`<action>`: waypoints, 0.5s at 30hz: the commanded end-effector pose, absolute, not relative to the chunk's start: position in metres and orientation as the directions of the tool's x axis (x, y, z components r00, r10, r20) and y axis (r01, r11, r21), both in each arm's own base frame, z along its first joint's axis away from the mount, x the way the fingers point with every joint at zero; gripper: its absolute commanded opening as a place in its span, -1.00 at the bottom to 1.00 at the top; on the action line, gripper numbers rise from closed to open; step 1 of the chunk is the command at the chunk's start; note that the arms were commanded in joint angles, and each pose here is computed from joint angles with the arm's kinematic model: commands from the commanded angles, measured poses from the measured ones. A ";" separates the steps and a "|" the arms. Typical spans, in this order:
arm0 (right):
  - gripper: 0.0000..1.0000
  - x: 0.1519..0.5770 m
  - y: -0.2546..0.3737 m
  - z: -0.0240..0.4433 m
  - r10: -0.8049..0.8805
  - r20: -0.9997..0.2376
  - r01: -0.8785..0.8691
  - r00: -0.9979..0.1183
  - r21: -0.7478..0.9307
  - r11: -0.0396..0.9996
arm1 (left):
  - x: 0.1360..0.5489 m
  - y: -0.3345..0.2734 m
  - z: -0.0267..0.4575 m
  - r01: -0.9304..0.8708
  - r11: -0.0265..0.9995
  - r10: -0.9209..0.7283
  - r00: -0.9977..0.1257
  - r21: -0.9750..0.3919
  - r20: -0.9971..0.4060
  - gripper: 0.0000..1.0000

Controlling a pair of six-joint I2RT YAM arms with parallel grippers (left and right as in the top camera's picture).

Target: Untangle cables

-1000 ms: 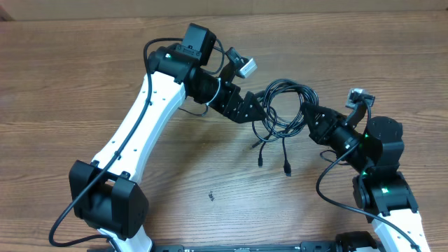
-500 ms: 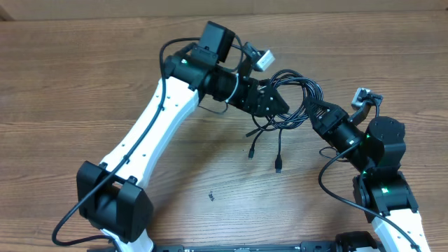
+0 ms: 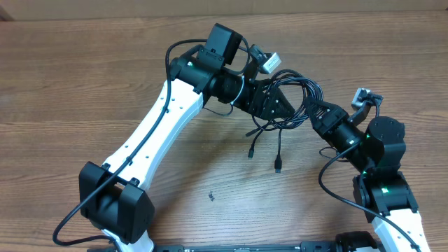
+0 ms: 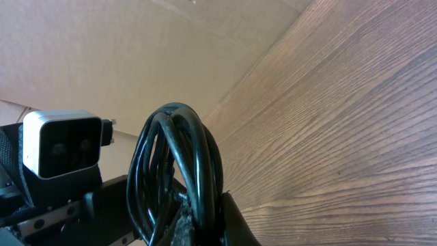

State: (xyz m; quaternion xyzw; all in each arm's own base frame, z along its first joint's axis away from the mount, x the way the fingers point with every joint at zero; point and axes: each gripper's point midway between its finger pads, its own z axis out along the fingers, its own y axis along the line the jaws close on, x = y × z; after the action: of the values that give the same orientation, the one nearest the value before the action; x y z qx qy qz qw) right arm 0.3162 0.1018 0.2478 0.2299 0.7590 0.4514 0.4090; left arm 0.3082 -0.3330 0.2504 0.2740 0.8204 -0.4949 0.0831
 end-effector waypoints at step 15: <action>-0.93 0.326 0.084 0.265 0.818 -0.357 0.039 -0.452 0.908 0.418 | 0.313 -0.343 0.274 0.399 0.419 0.246 -0.914 -0.815 -0.322 0.86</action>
State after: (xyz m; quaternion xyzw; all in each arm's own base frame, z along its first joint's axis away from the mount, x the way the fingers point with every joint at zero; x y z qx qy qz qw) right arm 0.3227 0.0889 0.2462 0.2833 0.7438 0.4412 0.4145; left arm 0.3119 -0.3446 0.2540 0.1980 0.8406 -0.5013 0.0541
